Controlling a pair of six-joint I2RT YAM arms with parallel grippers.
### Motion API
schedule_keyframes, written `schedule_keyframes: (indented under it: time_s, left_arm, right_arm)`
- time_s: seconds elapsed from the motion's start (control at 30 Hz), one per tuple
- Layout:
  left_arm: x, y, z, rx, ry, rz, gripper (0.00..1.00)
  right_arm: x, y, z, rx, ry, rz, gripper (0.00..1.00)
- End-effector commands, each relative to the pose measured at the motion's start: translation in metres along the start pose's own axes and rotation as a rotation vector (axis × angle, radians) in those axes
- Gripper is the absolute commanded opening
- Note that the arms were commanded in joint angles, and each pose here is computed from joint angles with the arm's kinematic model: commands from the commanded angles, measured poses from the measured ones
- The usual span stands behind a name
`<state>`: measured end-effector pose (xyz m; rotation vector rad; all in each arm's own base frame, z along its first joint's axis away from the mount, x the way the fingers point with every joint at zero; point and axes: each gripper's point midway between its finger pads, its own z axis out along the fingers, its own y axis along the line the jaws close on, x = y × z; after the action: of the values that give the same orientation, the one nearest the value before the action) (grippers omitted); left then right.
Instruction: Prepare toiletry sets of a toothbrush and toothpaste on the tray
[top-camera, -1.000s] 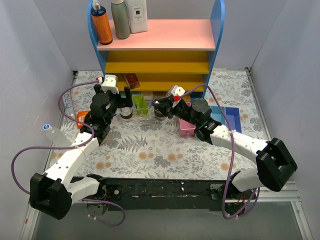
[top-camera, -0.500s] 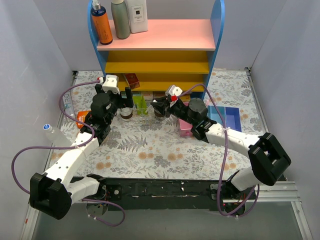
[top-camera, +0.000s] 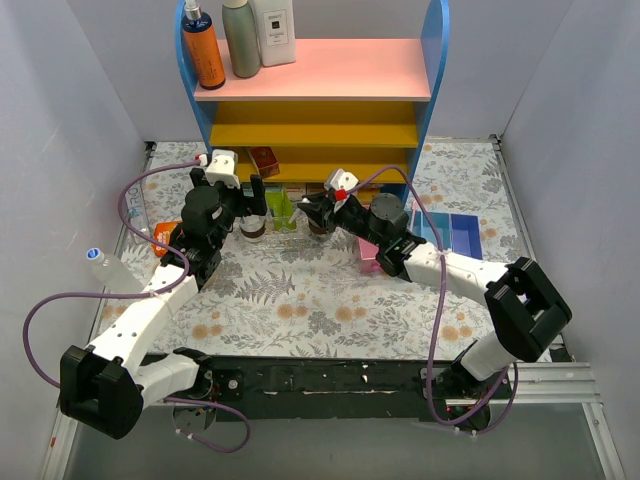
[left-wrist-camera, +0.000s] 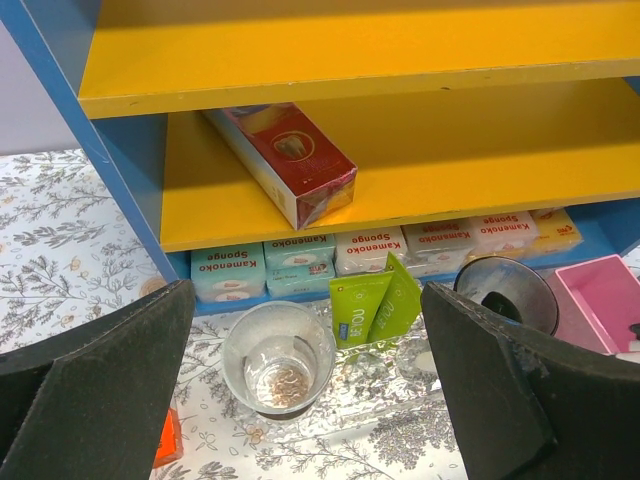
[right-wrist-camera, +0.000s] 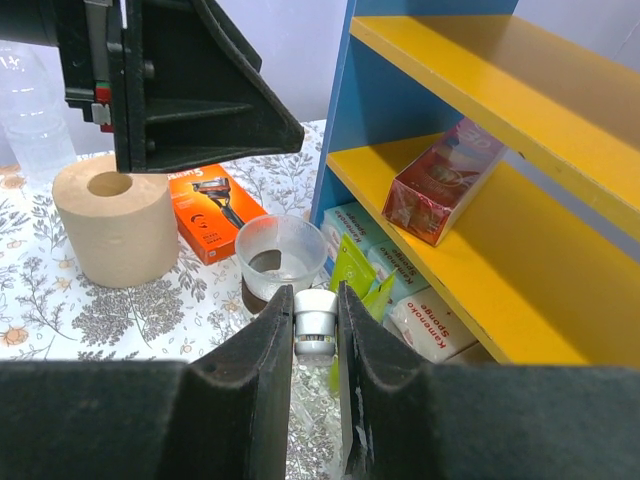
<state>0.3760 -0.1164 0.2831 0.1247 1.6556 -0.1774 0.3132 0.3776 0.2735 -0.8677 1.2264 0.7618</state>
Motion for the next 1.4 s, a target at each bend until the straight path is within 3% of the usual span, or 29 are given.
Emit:
schedule_keyframes:
  time_s: [0.0,1.37]
  left_arm:
    - [-0.003,-0.002,-0.002,0.009,-0.016,0.015,0.98]
    - [0.005,-0.007,0.001,0.022,0.003,0.038,0.98]
  right_arm:
    - [-0.029,-0.006,0.013,0.011,-0.089,-0.043,0.01]
    - [0.023,-0.008,0.03,0.062,-0.047,-0.06,0.01]
